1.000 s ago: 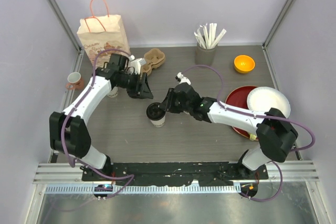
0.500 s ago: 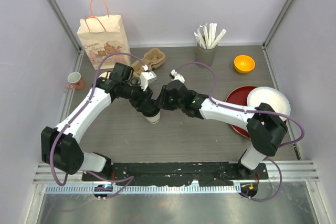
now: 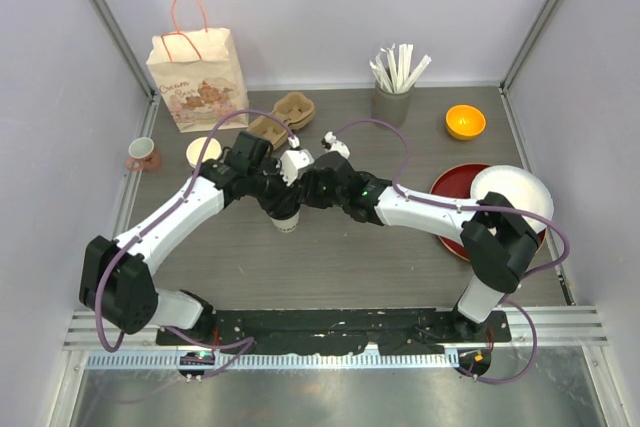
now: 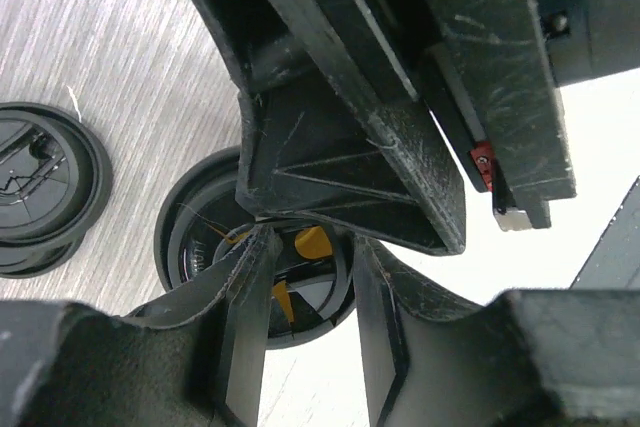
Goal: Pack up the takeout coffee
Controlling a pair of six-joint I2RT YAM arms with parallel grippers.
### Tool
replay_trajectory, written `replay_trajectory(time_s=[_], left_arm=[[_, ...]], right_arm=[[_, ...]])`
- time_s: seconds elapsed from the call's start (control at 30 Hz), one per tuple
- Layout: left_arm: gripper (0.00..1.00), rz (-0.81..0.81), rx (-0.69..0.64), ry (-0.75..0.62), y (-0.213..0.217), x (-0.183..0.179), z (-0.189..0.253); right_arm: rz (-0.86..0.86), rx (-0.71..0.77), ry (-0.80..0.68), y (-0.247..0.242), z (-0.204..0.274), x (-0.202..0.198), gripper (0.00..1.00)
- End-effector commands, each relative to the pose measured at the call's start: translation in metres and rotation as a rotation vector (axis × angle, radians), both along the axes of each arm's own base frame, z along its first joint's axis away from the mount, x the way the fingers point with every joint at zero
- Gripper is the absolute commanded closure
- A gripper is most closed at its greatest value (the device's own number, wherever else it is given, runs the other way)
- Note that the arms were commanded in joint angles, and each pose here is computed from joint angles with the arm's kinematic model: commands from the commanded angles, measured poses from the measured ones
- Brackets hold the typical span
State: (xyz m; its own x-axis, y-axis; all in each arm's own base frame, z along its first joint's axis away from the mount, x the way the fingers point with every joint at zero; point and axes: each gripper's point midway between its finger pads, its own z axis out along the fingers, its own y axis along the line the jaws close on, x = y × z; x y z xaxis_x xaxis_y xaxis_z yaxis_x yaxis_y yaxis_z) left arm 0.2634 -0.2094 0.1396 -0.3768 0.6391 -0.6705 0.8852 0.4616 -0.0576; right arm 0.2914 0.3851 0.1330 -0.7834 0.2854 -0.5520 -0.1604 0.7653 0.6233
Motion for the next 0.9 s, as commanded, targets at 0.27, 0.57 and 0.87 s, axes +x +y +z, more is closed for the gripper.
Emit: replay_trajectory(time_s=[0.27,0.57,0.87], left_arm=[[0.67,0.016,0.026,0.077,0.01,-0.012,-0.029],[0.68,0.02,-0.006,0.109,0.007,-0.012,-0.027],[0.69,0.032,-0.005,0.113,0.01,-0.009,-0.026]], right_arm=[[0.006,0.062,0.0,-0.001,0.024,0.002,0.67],[-0.059,0.147,-0.012,-0.016,0.043,0.011,0.52],[-0.043,0.297,0.089,-0.023,0.032,-0.002,0.6]])
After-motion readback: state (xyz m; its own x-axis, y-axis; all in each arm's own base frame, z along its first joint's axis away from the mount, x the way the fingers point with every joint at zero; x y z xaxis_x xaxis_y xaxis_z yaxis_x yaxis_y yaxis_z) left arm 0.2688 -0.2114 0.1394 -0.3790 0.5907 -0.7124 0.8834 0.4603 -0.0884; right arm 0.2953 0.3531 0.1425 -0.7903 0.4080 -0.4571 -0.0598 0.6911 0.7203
